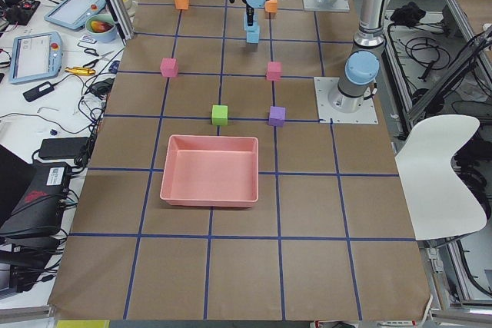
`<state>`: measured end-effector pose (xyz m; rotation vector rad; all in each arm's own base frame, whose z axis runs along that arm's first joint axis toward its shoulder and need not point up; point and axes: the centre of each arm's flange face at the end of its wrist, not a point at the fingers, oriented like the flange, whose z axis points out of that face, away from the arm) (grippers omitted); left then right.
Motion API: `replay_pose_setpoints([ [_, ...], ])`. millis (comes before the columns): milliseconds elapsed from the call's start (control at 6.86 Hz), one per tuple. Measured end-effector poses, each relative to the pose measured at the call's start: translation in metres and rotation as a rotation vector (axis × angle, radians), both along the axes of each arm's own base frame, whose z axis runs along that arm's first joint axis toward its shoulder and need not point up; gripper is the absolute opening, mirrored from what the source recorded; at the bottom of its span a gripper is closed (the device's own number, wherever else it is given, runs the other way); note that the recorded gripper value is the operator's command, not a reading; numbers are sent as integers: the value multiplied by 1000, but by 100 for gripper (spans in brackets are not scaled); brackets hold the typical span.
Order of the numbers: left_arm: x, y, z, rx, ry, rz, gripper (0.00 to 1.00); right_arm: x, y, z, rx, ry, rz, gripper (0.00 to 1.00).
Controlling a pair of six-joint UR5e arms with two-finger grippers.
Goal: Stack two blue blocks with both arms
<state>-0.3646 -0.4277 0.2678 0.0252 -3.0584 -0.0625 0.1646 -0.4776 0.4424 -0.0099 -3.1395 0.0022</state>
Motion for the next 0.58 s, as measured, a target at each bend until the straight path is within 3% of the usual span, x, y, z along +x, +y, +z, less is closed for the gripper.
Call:
replay_pose_setpoints([
  [583,-6,5,-12,21,-15,-4,0,-7,11,26,-52,36,38,100],
])
